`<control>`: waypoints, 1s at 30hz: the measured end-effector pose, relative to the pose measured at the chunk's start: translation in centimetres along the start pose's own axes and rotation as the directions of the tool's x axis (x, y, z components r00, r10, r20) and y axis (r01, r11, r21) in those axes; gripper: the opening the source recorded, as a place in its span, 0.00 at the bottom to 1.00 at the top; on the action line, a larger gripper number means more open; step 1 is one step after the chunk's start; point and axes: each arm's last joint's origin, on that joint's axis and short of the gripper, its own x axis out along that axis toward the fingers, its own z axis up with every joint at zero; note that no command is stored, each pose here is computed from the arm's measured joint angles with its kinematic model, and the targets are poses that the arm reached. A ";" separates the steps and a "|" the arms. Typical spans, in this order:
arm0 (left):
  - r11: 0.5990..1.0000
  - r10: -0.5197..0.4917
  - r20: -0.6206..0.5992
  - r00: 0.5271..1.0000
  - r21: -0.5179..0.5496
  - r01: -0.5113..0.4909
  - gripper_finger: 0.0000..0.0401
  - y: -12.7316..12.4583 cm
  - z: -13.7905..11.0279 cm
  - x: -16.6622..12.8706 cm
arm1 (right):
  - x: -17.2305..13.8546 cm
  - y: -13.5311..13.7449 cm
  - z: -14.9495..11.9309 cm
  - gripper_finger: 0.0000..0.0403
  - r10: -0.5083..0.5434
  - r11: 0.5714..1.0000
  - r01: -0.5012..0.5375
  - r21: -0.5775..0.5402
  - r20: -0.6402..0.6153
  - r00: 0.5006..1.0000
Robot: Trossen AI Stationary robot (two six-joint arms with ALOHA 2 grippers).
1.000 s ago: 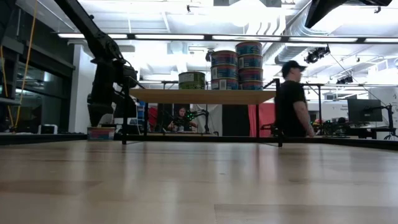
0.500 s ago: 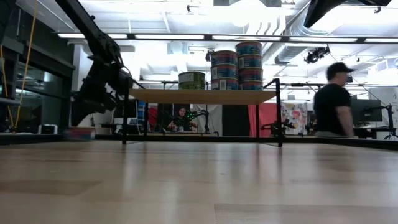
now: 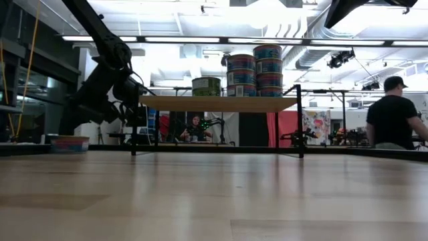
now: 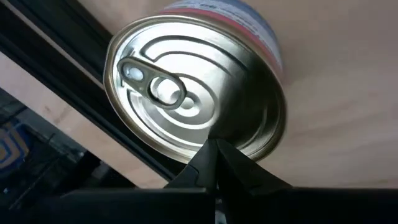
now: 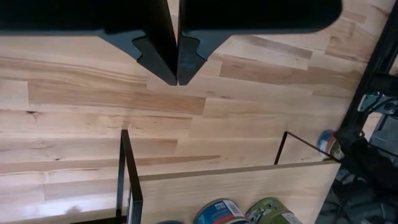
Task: Stack canned seafood by type on shelf
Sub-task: Stack the blue tuna can on top of the other stacked blue tuna cans on the shelf
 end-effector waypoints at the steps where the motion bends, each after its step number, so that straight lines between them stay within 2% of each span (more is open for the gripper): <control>1: 1.000 -0.002 -0.012 1.000 0.000 0.002 0.00 -0.2 -0.1 0.0 | 0.0 0.0 0.0 0.00 0.001 1.000 -0.001 -0.001 0.004 1.000; 12: 0.996 -0.037 -0.175 0.984 0.077 0.051 0.00 -1.4 -1.8 0.1 | 0.0 0.0 0.0 0.00 0.002 1.000 -0.002 -0.003 0.012 1.000; 20: 0.976 -0.186 -0.371 0.910 0.040 0.216 0.00 -2.9 -4.5 2.9 | 0.0 0.0 0.1 0.00 0.002 1.000 -0.002 -0.031 0.018 1.000; 30: 0.972 -0.186 -0.345 0.920 0.074 0.225 0.00 -5.3 -4.9 2.5 | 0.0 0.0 0.1 0.00 0.003 1.000 -0.003 -0.031 0.020 1.000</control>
